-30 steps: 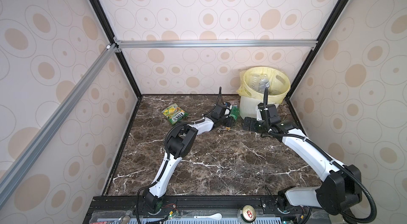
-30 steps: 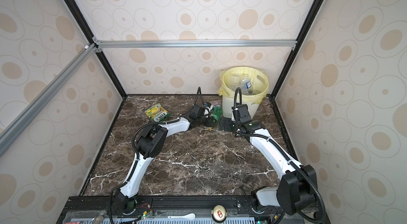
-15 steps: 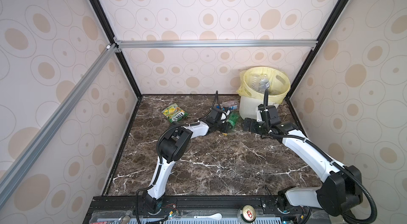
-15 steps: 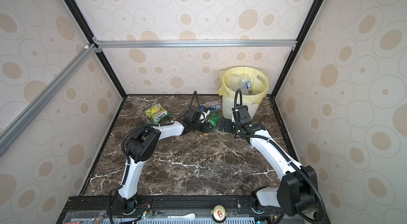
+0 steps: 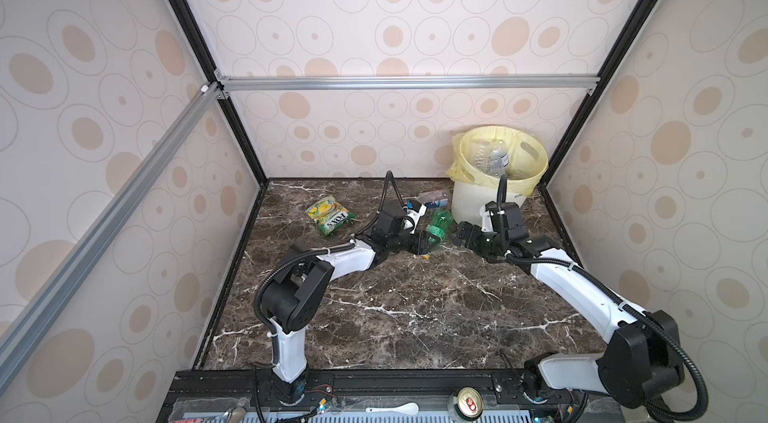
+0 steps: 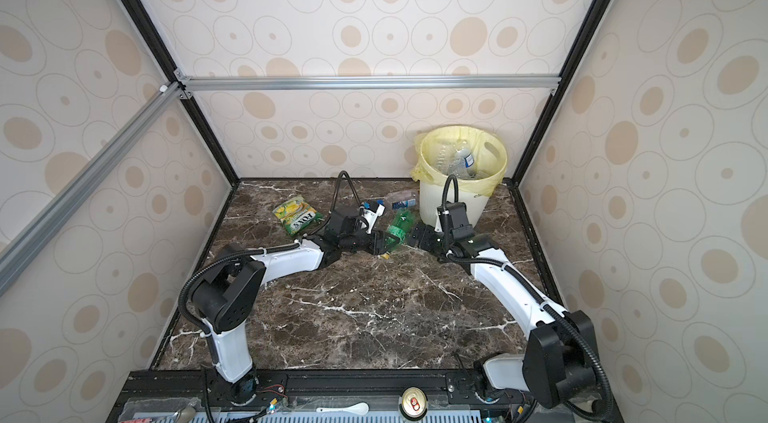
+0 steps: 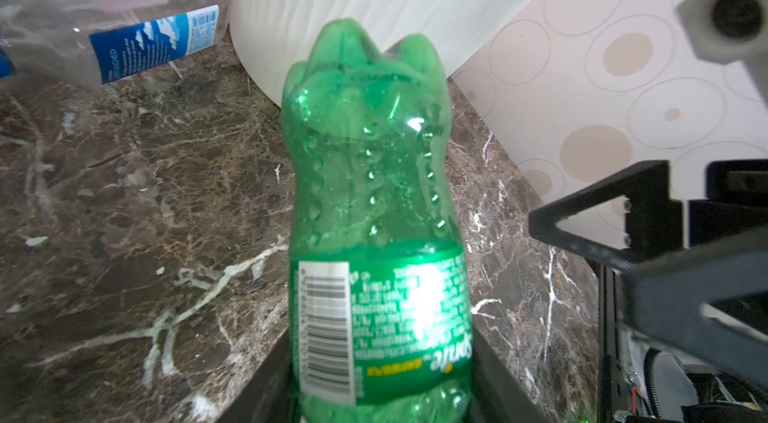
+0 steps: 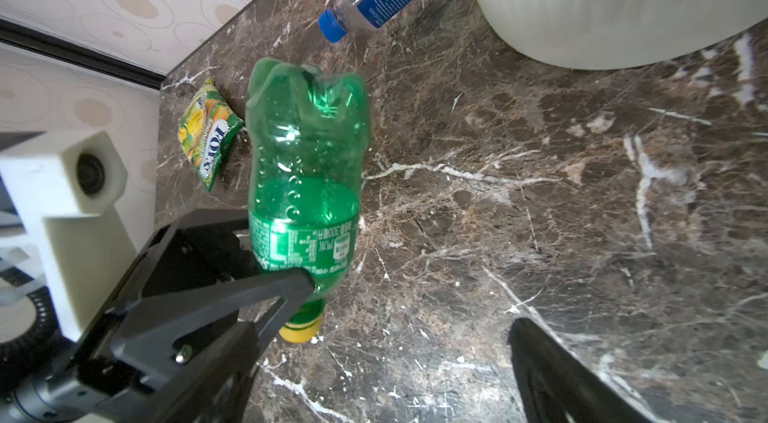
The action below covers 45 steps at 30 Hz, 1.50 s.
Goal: Throw the plastic bottles in the bin
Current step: 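Lift the Sprite bottle with the left gripper while the right gripper grips its top, then carry the Sprite bottle with the right gripper up over the bin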
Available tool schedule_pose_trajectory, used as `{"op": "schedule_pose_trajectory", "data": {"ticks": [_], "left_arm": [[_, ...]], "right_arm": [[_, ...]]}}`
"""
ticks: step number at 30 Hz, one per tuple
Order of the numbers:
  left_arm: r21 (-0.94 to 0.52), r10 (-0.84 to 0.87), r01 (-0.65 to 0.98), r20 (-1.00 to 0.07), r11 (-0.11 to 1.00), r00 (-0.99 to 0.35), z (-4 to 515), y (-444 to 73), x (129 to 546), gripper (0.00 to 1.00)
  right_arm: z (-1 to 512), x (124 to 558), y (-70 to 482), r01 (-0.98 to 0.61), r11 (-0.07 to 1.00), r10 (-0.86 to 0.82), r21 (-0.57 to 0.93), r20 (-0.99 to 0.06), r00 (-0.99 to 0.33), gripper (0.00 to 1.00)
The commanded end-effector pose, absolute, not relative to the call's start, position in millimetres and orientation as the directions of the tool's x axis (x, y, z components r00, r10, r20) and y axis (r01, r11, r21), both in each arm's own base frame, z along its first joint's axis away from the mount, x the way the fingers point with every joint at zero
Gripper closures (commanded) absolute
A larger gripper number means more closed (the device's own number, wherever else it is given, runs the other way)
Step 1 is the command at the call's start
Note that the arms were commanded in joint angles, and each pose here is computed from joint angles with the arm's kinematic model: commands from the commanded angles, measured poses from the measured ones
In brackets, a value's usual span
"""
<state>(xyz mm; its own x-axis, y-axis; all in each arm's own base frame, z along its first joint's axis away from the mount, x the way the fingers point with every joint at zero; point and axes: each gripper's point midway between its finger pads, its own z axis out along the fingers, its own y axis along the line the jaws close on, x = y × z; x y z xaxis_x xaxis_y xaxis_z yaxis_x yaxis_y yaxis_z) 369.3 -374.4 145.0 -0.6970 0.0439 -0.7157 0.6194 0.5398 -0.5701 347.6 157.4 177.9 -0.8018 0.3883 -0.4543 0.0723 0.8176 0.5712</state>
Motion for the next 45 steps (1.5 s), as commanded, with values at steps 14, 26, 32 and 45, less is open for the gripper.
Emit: {"op": "schedule_pose_trajectory", "data": {"ticks": [14,26,32,45], "left_arm": [[-0.624,-0.006,0.644,-0.72,0.442,-0.693,182,-382,334,0.46],[-0.629,-0.002,0.654,-0.721,0.42,-0.693,188,-392,325,0.46],[-0.612,0.004,0.656,-0.73,0.442,-0.684,189,-390,328,0.43],[-0.498,0.076,0.68,-0.775,0.538,-0.627,197,-372,328,0.24]], "right_arm": [[177,379,191,0.08,0.708,0.462,0.702,-0.374,-0.804,0.1],[177,381,201,0.067,0.704,0.449,0.707,-0.37,-0.814,0.29],[181,377,197,0.062,0.717,0.441,0.695,-0.383,-0.812,0.43],[211,368,180,0.015,0.784,0.4,0.621,-0.486,-0.777,0.51]]}}
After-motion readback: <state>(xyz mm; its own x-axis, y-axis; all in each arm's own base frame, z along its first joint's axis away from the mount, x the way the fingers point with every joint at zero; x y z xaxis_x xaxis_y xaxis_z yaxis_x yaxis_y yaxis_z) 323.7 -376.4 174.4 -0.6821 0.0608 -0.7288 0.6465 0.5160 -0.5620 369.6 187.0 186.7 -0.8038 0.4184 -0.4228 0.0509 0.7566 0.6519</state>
